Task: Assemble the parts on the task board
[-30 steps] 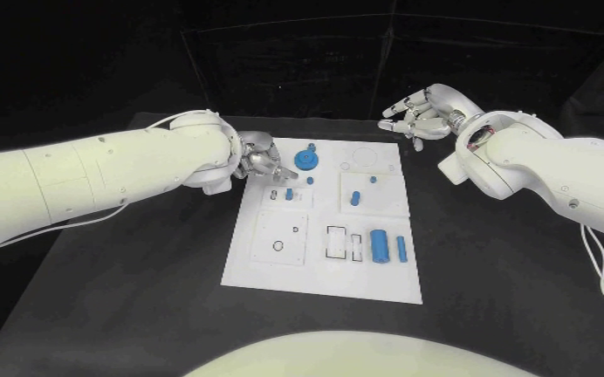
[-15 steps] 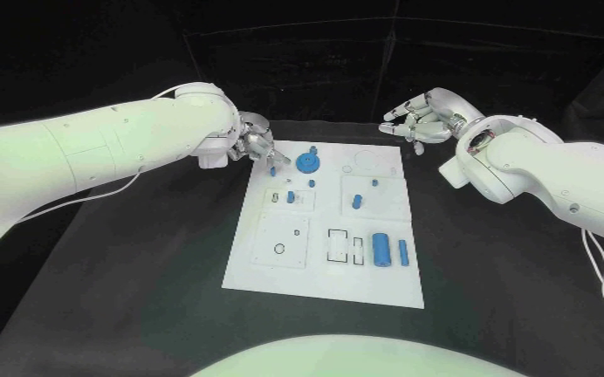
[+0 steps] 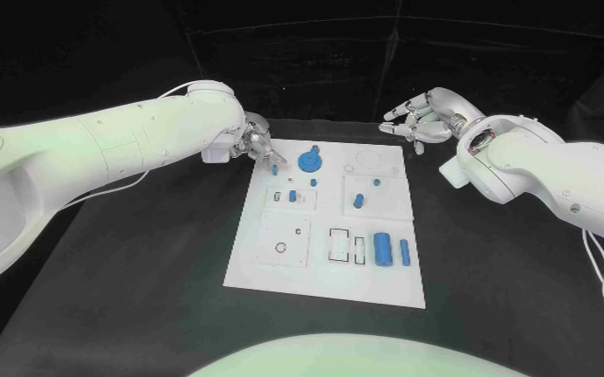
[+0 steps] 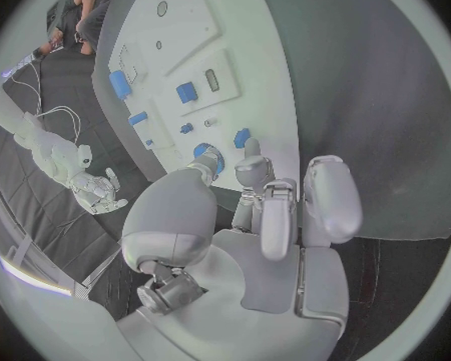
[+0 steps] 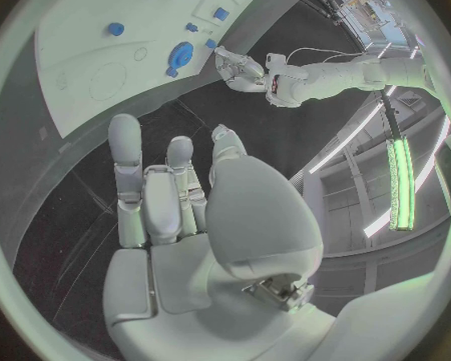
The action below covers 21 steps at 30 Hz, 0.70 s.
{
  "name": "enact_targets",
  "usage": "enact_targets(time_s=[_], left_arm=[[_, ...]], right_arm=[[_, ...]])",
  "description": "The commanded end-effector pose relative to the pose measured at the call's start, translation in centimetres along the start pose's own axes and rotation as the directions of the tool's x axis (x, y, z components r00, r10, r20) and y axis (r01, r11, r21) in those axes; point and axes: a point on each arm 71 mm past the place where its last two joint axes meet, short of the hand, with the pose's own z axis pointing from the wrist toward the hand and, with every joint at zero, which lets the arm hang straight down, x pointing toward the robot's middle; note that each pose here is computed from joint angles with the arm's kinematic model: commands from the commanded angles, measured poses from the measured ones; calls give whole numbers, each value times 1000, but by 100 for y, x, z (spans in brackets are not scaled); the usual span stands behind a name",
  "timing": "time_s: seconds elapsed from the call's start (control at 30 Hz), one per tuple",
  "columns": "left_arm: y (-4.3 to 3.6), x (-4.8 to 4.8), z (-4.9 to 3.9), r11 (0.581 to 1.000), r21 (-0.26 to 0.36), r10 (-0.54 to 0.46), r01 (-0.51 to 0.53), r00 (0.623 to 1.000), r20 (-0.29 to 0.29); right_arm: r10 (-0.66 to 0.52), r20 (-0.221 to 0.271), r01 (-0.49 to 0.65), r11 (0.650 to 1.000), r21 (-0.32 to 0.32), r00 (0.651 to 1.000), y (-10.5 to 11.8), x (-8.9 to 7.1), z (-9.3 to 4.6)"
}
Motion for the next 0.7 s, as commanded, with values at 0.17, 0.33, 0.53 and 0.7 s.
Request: enact_targets(time_s=[0.17,0.33,0.53,0.7], left_arm=[[-1,29,60,1000,-19,18,-18,1000,-22],[-9,69,106,1000,-24,15,-15,1000,-28],[-8,81,126,1000,-27,13,-13,1000,-29],[-11,83,134,1000,-29,12,-13,999,-29]], right_arm=[[2,-7,-2,1000,-13,1000,29,12,12],[2,-9,-2,1000,-15,1000,36,20,19],[2,-9,-2,1000,-15,1000,36,22,20],[2,-10,-2,1000,-15,1000,38,24,22]])
